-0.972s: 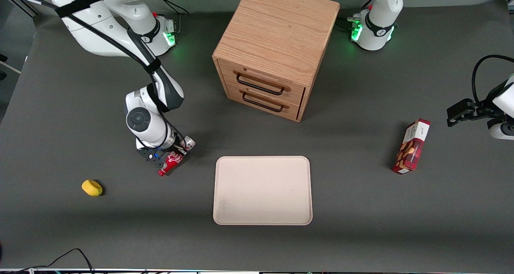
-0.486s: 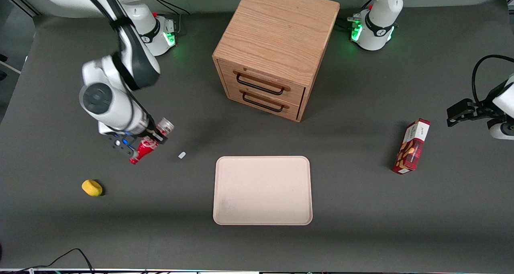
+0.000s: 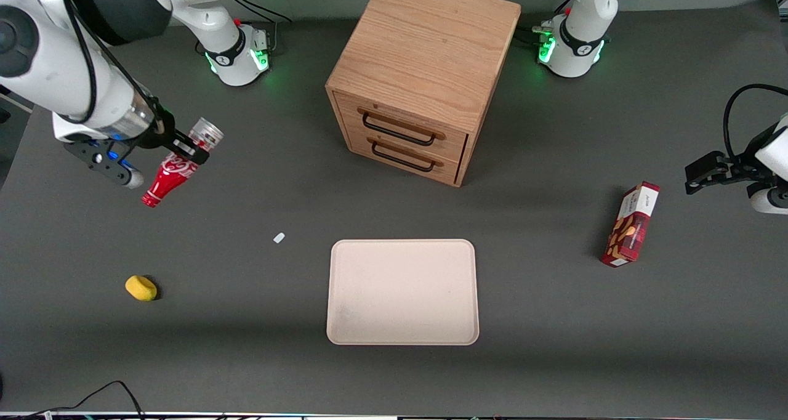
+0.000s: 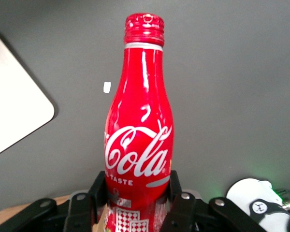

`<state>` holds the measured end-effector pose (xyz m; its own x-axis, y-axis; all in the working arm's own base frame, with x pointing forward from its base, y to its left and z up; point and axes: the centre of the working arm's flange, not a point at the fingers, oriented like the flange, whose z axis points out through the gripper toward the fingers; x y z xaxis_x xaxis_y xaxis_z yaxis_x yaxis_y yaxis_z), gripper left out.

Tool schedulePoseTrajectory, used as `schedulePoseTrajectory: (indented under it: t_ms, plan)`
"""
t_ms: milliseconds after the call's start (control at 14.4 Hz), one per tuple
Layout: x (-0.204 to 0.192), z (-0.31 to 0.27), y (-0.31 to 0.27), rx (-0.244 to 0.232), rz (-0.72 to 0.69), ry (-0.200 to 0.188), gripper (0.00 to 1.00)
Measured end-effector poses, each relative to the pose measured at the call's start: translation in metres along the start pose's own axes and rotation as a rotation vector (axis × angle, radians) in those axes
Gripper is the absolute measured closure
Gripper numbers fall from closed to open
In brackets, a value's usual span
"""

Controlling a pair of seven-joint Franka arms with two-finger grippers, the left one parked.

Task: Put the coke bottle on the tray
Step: 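Lift the bottle with the right gripper and raise it upright, then carry the upright bottle with the right gripper over the cream tray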

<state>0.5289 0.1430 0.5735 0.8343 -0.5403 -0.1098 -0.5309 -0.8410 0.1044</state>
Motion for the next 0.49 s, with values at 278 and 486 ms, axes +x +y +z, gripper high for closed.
schedulePoseTrajectory:
  t_ms: [278,486]
  plan:
    - [0.010,-0.018,-0.006,0.029,-0.014,0.018,0.47]
    - [0.039,-0.005,-0.037,0.025,-0.026,-0.014,0.47]
